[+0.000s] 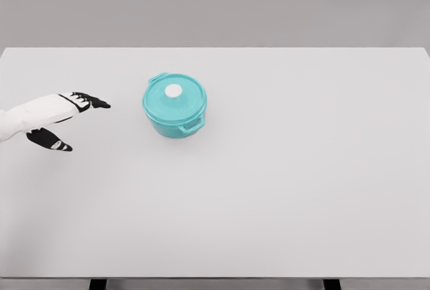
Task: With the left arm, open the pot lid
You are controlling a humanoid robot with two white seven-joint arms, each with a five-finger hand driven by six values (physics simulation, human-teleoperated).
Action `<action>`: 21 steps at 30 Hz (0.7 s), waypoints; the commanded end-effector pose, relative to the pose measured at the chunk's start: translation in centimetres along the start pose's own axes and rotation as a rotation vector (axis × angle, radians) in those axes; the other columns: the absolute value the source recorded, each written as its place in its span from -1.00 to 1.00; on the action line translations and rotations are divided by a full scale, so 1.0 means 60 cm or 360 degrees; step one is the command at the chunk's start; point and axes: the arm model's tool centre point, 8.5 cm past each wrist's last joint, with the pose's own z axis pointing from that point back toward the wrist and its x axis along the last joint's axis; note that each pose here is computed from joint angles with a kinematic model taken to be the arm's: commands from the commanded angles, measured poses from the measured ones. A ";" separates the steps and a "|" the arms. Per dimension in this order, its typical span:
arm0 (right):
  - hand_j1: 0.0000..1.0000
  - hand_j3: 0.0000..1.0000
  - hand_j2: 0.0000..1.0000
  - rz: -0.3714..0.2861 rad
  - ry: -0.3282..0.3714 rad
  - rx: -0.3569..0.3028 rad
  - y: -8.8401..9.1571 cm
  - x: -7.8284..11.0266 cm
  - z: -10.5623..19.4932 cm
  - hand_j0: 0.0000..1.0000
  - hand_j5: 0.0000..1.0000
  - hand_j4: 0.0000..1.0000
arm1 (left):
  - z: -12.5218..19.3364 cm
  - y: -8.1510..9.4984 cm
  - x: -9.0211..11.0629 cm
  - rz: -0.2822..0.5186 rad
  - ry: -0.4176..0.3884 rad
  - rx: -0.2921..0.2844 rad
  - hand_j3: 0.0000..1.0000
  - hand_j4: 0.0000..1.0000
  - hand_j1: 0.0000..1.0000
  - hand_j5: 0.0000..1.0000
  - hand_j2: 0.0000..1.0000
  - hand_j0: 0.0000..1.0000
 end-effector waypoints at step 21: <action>1.00 1.00 1.00 -0.0002 0.0012 0.0003 0.001 -0.004 0.001 1.00 1.00 1.00 | -0.171 0.209 0.128 -0.0722 -0.0319 -0.0386 1.00 1.00 1.00 1.00 1.00 1.00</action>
